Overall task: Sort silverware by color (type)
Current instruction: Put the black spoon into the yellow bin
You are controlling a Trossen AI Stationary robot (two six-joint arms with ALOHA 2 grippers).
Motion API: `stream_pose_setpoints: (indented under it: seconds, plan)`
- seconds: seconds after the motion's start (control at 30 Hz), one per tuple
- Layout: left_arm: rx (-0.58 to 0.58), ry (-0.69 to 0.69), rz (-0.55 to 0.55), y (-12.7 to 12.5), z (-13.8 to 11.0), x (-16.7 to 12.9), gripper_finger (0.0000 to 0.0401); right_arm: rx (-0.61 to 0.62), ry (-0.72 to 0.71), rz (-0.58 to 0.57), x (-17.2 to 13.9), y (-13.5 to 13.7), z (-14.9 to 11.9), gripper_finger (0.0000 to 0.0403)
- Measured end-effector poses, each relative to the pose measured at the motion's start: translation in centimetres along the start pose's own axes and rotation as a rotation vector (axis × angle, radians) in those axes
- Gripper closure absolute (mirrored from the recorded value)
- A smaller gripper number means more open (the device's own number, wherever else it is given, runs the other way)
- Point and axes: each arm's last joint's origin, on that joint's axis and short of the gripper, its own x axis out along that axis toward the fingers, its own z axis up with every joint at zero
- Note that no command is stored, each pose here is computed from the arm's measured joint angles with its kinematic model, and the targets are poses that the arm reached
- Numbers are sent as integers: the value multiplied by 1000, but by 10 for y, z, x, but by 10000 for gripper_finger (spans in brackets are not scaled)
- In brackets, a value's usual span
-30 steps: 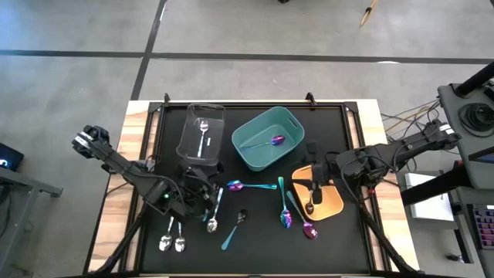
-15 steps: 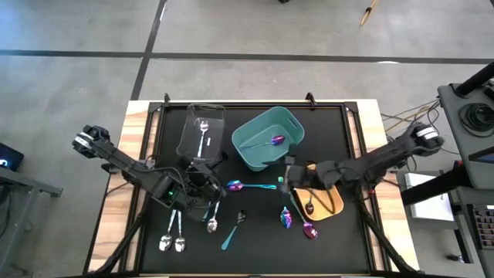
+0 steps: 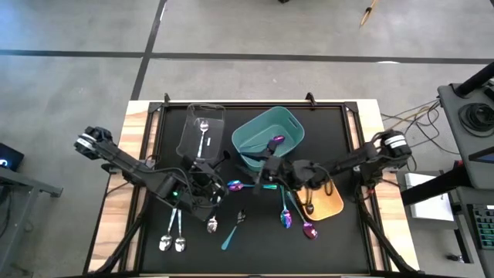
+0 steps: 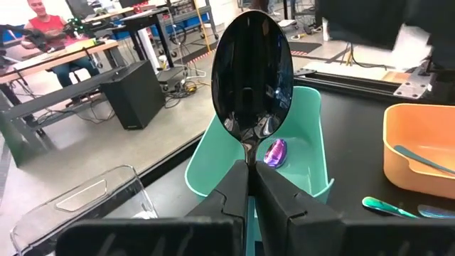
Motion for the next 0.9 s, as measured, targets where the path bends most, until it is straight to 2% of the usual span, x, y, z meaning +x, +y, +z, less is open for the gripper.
stream_pose_setpoints:
  seconds: [0.17, 0.3, 0.6, 0.73, 0.9]
  plan:
    - [10, 1, 2, -2, -2, 1, 401, -12, -2, -25, 19, 7, -5, 211]
    - [14, 2, 3, -2, -3, 1, 401, -86, 53, -128, 32, 12, -8, 211]
    - [22, 3, 2, -2, -4, 0, 401, -129, 100, -149, 49, 19, -15, 221]
    - [15, 2, 3, -2, -3, 1, 401, -110, 102, -163, 49, 17, -16, 259]
    - [0, 0, 0, -3, -3, 1, 401, -101, 103, -195, 49, 15, -15, 347]
